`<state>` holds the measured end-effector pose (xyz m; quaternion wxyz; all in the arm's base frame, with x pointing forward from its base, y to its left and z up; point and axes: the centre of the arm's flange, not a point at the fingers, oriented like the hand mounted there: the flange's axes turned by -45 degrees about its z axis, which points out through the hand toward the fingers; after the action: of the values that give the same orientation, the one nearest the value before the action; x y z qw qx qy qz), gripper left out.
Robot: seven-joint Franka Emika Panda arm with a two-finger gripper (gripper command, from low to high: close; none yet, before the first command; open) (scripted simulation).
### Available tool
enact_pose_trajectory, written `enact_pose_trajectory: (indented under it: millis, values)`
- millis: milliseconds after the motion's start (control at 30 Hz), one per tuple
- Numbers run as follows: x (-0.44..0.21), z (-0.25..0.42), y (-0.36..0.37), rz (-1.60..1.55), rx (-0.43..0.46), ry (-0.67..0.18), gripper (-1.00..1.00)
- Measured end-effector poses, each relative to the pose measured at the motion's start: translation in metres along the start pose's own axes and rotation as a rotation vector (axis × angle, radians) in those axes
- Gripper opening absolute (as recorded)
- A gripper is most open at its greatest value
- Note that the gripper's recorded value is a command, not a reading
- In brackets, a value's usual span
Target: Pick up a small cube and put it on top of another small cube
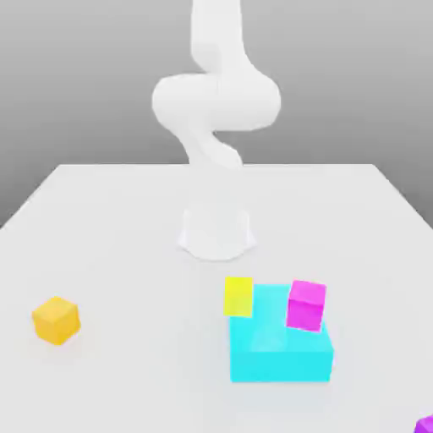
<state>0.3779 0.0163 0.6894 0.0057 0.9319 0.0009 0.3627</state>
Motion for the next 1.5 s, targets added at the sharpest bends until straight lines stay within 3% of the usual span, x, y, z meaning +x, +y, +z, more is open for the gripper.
enact_pose_trajectory:
  millis: [533,1100,1233,1267,1500]
  values:
    - [-0.023,0.245,-0.125,-0.153,0.001,-0.351,0.00]
    - [-0.198,0.450,-0.268,-0.283,0.113,-0.706,0.00]
    - [-0.246,0.496,-0.279,-0.288,0.125,-0.733,0.00]
    - [-0.255,0.505,-0.279,-0.289,0.125,-0.734,-1.00]
    - [-0.256,0.505,-0.280,-0.289,0.127,-0.734,-1.00]
